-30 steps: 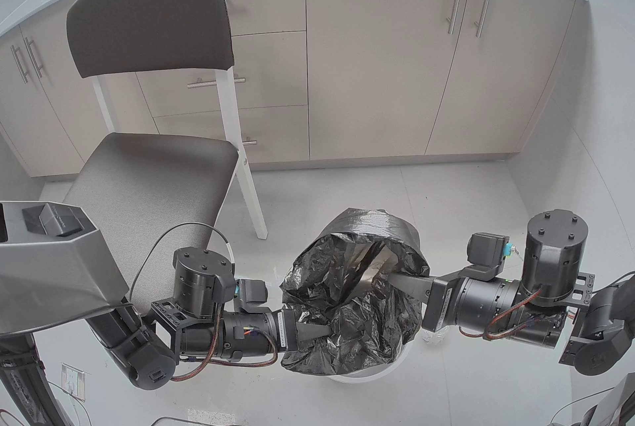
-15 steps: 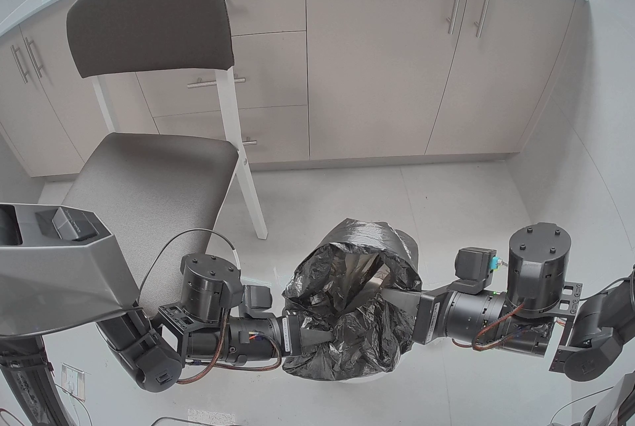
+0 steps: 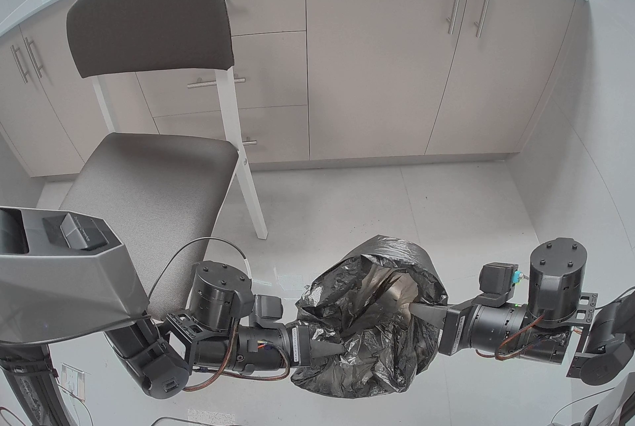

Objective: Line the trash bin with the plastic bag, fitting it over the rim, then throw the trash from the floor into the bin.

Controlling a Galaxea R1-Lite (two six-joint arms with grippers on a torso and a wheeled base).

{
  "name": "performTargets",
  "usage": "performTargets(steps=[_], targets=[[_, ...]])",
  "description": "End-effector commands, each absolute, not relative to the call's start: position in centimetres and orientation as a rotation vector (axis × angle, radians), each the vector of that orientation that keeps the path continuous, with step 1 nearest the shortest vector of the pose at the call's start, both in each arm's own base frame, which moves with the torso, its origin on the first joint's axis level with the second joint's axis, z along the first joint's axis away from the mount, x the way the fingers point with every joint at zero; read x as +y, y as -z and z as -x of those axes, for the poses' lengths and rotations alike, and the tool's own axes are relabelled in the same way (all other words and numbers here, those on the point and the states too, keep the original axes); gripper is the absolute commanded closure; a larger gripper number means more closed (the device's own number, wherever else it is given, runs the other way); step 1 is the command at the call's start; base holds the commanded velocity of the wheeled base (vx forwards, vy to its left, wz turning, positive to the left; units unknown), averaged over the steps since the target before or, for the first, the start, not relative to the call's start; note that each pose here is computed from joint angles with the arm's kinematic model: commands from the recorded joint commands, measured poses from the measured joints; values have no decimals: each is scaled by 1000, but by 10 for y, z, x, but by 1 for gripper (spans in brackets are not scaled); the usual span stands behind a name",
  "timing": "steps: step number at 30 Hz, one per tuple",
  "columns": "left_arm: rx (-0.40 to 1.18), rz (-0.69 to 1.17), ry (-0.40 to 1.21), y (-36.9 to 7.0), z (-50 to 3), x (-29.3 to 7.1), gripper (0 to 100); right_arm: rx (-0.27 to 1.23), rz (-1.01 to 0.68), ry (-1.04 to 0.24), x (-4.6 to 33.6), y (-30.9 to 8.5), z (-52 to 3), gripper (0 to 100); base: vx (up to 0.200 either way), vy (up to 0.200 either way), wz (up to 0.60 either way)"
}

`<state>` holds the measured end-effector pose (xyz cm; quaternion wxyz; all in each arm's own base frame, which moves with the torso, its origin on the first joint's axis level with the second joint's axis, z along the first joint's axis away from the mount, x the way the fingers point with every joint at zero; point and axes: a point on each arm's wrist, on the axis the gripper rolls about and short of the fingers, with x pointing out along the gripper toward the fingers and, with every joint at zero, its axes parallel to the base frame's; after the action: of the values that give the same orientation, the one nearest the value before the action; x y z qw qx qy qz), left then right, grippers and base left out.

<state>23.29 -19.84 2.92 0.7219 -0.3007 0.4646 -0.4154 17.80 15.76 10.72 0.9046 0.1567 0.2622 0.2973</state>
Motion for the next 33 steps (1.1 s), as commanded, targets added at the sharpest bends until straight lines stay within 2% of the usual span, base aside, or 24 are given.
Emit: performTargets(steps=[1, 9, 15, 23, 27, 33], targets=[[1042, 669, 930, -29, -231, -201, 100, 533, -328, -613, 153, -110, -175, 100, 0, 0, 0], [1051, 678, 947, -28, -233, -208, 100, 570, -314, -590, 150, -100, -175, 100, 0, 0, 0], [1071, 670, 949, -18, -236, -216, 100, 583, -308, -526, 134, -93, -178, 100, 0, 0, 0], [1074, 666, 956, -14, -239, -222, 100, 597, -307, -520, 133, -90, -178, 100, 0, 0, 0], [1067, 662, 955, -14, -240, -222, 100, 658, -289, -503, 137, -74, -184, 100, 0, 0, 0], [1068, 661, 953, -13, -240, -221, 100, 672, -288, -487, 142, -48, -195, 100, 0, 0, 0]])
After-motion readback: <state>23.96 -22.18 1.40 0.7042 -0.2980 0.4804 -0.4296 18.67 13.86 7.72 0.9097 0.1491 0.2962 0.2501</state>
